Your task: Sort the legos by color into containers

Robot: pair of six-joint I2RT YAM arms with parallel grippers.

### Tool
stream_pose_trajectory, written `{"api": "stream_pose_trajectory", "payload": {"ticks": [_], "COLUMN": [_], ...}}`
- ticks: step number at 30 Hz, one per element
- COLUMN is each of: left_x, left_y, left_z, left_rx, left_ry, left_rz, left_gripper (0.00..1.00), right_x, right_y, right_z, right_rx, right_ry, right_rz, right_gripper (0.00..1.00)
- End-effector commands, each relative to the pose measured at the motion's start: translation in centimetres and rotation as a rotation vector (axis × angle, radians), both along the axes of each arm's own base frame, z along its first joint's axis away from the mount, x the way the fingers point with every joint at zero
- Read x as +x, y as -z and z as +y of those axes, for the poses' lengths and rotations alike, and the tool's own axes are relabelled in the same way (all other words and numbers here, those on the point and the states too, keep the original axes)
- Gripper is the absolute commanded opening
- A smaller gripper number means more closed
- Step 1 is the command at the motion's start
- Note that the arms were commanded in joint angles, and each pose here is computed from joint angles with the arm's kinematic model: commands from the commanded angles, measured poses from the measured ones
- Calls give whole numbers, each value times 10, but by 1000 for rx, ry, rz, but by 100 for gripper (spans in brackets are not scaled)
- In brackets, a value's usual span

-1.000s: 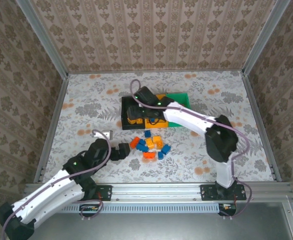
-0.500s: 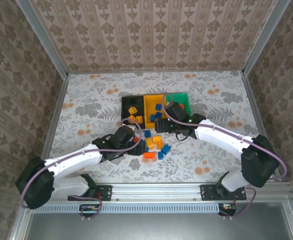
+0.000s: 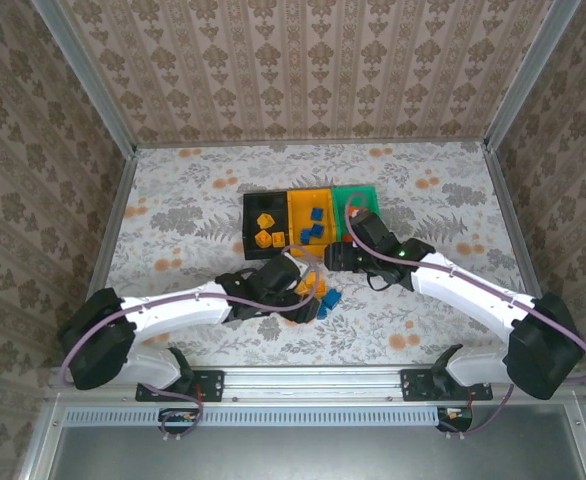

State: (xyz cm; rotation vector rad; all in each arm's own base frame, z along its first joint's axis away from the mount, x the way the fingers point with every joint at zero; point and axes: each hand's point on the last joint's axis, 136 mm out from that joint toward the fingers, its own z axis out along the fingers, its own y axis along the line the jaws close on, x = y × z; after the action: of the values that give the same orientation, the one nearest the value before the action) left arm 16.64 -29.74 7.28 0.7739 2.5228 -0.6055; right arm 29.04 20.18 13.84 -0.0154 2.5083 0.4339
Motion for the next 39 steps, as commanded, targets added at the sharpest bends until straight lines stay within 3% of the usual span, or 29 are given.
{"api": "stream_pose_trajectory", "payload": {"ticks": [1, 8, 14, 17, 20, 23, 28, 31, 39], "left_x": [-4, -22, -69, -77, -69, -54, -35, -33, -24], "left_y": [3, 10, -3, -12, -25, -27, -2, 10, 13], "left_z": [-14, -23, -27, -24, -17, 0, 24, 24, 4], "left_rx": [-18, -28, -152, -190, -167, -25, 175, 262, 253], "left_ry": [58, 123, 218, 209, 187, 161, 115, 179, 261], "left_rz": [13, 117, 332, 368, 287, 138, 17, -82, -219], "left_gripper": [80, 73, 67, 66, 70, 79, 86, 88, 86], "right_x": [-2, -6, -7, -7, -8, -8, -9, -10, -10], "right_y": [-6, -18, -22, -23, -23, -22, -23, -24, -30], "right_z": [-14, -32, -40, -39, -39, -39, -40, -41, -45], "right_rx": [-7, -5, -1, 10, 13, 12, 8, 8, 13], "right_ry": [40, 73, 88, 86, 85, 84, 81, 81, 86], "right_rz": [-17, -49, -60, -59, -60, -57, -57, -58, -65], "right_gripper": [77, 78, 78, 78, 78, 78, 78, 78, 79]}}
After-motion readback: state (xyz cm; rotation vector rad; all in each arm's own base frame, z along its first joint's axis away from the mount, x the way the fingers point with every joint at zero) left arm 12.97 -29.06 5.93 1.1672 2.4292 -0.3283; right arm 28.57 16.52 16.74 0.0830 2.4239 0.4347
